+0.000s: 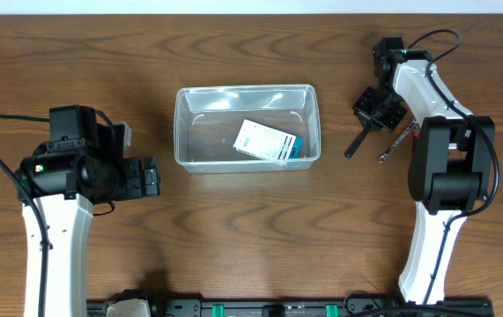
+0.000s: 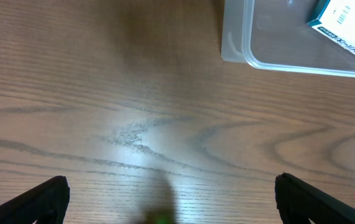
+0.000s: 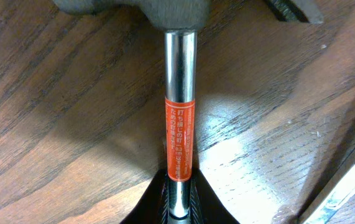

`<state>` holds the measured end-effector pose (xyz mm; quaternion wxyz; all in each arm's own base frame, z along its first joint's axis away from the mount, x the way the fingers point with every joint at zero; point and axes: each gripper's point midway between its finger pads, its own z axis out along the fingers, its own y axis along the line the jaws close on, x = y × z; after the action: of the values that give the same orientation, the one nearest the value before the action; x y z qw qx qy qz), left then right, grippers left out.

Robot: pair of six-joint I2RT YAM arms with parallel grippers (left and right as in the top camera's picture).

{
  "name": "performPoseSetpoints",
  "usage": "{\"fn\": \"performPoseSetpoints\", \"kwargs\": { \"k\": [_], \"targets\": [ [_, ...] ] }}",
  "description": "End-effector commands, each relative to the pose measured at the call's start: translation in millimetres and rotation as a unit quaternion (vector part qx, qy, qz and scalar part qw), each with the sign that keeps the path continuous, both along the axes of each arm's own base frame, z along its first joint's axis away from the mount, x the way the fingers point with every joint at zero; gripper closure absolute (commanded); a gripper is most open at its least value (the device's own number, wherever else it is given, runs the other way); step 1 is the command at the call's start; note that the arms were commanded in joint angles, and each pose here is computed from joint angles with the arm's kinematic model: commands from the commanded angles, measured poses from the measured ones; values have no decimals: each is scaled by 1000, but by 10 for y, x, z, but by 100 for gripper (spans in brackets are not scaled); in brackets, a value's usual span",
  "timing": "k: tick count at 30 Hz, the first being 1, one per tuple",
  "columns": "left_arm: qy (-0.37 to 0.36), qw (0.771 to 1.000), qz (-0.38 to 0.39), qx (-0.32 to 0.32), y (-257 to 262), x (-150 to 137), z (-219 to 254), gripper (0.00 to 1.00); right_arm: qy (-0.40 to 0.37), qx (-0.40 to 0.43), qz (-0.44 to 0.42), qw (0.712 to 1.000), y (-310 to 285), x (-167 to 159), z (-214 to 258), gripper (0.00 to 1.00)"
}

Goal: Pack container
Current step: 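Move the right gripper back and grasp the hammer by its handle, then carry the hammer with the right gripper into the container and release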

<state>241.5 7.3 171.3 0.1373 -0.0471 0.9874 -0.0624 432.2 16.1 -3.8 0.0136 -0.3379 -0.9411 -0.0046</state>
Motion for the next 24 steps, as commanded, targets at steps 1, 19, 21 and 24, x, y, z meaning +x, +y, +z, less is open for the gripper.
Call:
{"fn": "performPoseSetpoints", "kwargs": {
  "k": [1,19,21,24],
  "targets": [
    [4,1000,-3,6,12,-8,1,2,32,-7,3,999,-49,-100,-258,97],
    [3,1000,-3,6,12,-7,2,2,-113,-73,208,969,104,283,802,99],
    [3,1000,-3,6,12,-7,2,2,-151,-80,258,951,249,336,1081,99],
    [3,1000,-3,6,11,-7,2,2,-193,-92,338,917,502,353,1410,99]
  ]
}}
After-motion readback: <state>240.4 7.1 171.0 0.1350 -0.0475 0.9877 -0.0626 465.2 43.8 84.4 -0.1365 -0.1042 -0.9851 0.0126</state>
